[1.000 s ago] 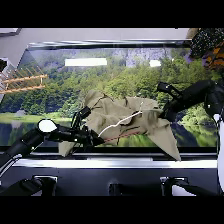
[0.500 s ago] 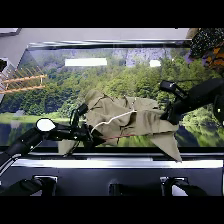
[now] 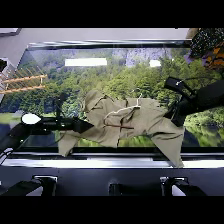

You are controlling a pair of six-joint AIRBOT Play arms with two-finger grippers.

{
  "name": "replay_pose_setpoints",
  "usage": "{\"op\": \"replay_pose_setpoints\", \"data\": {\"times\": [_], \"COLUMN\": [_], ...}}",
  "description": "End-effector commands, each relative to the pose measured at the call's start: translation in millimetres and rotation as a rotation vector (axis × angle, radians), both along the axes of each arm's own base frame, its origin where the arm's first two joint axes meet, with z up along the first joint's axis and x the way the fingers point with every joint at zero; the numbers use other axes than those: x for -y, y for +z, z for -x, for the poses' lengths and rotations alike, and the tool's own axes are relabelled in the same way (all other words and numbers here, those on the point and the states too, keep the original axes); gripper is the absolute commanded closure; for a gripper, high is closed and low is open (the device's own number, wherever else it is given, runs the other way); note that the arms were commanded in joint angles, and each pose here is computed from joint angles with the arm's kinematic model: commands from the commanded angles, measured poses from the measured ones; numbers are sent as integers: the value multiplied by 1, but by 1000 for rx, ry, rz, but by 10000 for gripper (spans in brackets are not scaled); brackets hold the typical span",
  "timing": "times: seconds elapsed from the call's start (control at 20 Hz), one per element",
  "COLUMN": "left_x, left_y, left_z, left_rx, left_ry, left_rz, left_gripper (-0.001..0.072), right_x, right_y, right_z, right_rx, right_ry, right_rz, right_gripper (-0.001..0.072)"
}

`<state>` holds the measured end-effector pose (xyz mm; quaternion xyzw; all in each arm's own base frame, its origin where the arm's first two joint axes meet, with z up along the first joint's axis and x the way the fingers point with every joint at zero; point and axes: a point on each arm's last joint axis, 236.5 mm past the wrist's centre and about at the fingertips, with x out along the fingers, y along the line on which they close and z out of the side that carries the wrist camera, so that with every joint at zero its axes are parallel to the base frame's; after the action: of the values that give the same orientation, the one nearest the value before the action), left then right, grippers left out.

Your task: Fold the clothes and pants, and hang the long-sleeved shirts on hangers.

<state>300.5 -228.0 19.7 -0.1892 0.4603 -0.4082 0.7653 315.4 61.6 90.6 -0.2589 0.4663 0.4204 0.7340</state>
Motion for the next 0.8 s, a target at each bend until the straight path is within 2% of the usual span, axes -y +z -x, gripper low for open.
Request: {"op": "replay_pose_setpoints", "data": {"times": [0.0, 0.15, 0.25, 0.4, 0.75], "left_x": [-42, -48, -41, 1, 110], "left_y": [-1, -17, -36, -48, -41], "left_z": [-25, -6, 18, 49, 58], "left_rx": [-126, -243, -307, -337, -195], "left_ry": [208, 202, 155, 85, 201], "left_rz": [41, -18, -133, -215, -171], "left_gripper": [76, 95, 98, 101, 101], "right_x": [-1, -4, -6, -9, -15], "right_y": [12, 26, 36, 49, 58], "right_z": [6, 12, 15, 20, 25], "right_rx": [25, 60, 82, 103, 64], "right_ry": [-17, -28, -55, -102, -220], "right_rz": [-4, -14, -24, -50, -116], "right_gripper": [677, 677, 677, 677, 677]}}
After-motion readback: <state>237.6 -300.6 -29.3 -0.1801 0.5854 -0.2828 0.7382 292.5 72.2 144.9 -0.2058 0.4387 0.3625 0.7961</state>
